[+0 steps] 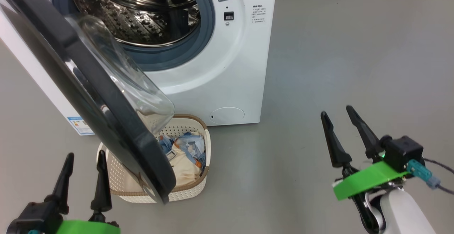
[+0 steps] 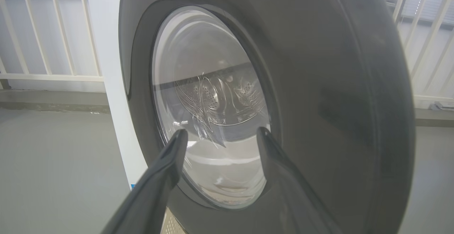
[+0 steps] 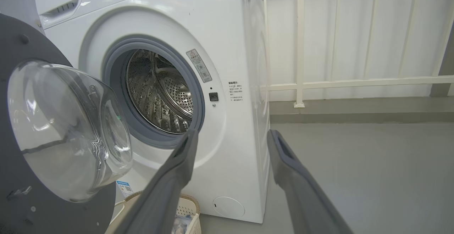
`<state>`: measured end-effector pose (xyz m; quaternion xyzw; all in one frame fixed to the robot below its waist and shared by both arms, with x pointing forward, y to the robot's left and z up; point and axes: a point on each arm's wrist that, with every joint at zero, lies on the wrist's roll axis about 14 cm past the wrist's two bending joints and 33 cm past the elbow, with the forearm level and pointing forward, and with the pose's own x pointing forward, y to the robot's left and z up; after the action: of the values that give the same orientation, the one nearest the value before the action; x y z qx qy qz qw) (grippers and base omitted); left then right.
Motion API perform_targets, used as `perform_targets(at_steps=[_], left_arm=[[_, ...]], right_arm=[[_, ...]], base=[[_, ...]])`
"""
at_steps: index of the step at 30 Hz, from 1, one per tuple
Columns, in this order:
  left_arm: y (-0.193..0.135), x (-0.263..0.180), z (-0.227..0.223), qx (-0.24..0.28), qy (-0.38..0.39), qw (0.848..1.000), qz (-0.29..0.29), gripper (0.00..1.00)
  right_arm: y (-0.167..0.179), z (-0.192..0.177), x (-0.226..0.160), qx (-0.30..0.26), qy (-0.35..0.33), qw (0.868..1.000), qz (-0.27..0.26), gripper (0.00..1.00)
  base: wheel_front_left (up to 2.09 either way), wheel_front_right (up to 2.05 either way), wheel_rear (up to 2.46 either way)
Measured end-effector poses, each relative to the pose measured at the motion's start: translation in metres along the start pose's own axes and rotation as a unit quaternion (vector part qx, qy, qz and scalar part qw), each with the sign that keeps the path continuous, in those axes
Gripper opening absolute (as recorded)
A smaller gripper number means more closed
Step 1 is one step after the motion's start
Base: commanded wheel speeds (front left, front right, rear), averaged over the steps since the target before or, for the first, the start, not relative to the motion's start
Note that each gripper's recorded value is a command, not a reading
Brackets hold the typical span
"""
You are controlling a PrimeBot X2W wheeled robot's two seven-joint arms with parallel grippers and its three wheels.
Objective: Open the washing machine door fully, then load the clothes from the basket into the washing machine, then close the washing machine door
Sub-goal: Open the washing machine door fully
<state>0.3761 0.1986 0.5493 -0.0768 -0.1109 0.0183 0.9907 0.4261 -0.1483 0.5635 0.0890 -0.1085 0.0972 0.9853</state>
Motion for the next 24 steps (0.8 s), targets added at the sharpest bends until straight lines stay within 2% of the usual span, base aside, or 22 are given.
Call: perform_targets(at_steps=[10, 24], left_arm=[[0.007, -0.009, -0.004, 0.005, 0.008, 1.000, 0.013, 1.00], [0.006, -0.013, -0.007, -0.004, 0.015, 1.000, 0.011, 1.00]], right_arm=[[-0.018, -0.011, -0.030, -0.053, 0.021, 0.998, -0.036, 1.00], [-0.014, -0.015, -0.037, -0.084, 0.030, 0.995, -0.032, 1.00]], base=[[0.00, 0.00, 0.00], [0.00, 0.00, 0.00]])
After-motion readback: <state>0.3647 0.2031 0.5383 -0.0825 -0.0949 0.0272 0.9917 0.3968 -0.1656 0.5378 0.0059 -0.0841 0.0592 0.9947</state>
